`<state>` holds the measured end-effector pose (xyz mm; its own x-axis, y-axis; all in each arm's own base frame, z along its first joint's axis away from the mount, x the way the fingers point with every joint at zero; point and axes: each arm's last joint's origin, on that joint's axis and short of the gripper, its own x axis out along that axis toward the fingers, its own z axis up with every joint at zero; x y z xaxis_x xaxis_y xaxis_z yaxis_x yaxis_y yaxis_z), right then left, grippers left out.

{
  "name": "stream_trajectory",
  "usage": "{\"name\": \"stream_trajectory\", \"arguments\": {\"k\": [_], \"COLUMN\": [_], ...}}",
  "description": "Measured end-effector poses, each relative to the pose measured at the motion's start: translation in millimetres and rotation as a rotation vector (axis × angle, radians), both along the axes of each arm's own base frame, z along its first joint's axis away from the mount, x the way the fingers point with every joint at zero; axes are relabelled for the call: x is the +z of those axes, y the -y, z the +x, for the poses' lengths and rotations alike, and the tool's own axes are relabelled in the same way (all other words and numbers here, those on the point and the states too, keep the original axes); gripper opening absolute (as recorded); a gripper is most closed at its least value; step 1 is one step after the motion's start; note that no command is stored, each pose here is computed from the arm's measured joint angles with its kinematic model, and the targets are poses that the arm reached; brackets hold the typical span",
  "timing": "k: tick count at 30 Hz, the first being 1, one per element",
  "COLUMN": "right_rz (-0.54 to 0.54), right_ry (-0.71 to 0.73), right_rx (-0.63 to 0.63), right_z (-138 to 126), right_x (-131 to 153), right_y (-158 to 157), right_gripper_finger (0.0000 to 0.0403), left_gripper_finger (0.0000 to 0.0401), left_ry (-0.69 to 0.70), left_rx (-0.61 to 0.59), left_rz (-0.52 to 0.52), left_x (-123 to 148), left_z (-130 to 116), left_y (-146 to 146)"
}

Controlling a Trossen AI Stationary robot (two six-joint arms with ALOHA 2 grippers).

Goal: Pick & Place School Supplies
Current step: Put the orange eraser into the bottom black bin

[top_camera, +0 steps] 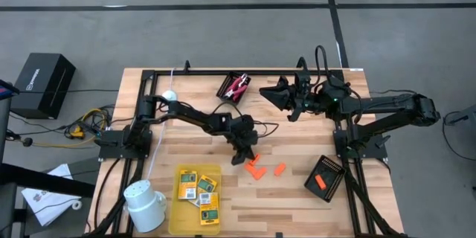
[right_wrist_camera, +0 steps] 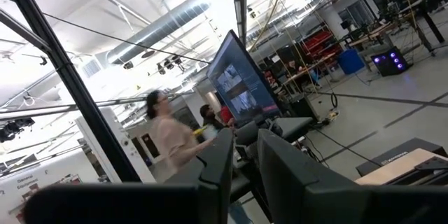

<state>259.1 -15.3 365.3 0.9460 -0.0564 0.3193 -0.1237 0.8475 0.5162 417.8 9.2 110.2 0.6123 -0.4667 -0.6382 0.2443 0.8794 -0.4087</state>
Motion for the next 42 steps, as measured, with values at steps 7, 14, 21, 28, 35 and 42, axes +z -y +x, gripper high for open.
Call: {"name": "stream_trajectory", "arguments": {"k": [7, 14, 21, 28, 35, 42], "right_rz": [0.000, 0.000, -0.002, -0.010, -0.010, -0.012], "right_ry": [0.003, 0.007, 0.010, 0.010, 0.010, 0.009], "right_rx": [0.001, 0.001, 0.005, 0.029, 0.029, 0.037], "right_z": [0, 0, 0, 0, 0, 0], "right_x": [0, 1, 1, 1, 1, 1], "right_y": [0, 0, 0, -1, -1, -1], "right_gripper_finger": [0.0063, 0.0063, 0.0063, 0.0063, 0.0063, 0.0063], "left_gripper_finger": [0.0001, 0.0001, 0.0001, 0.0001, 0.0001, 0.0001], "left_ry": [-0.003, -0.027, -0.045, -0.068, -0.084, -0.109], "left_rx": [0.010, 0.022, 0.026, 0.041, 0.036, 0.038], "left_rz": [0.010, -0.013, -0.015, -0.025, -0.021, -0.012], "left_x": [-5, -15, -17, -20, -21, -23], "left_z": [1, 3, 1, -1, -3, -5], "left_y": [-1, -1, -3, -13, -17, -18]}}
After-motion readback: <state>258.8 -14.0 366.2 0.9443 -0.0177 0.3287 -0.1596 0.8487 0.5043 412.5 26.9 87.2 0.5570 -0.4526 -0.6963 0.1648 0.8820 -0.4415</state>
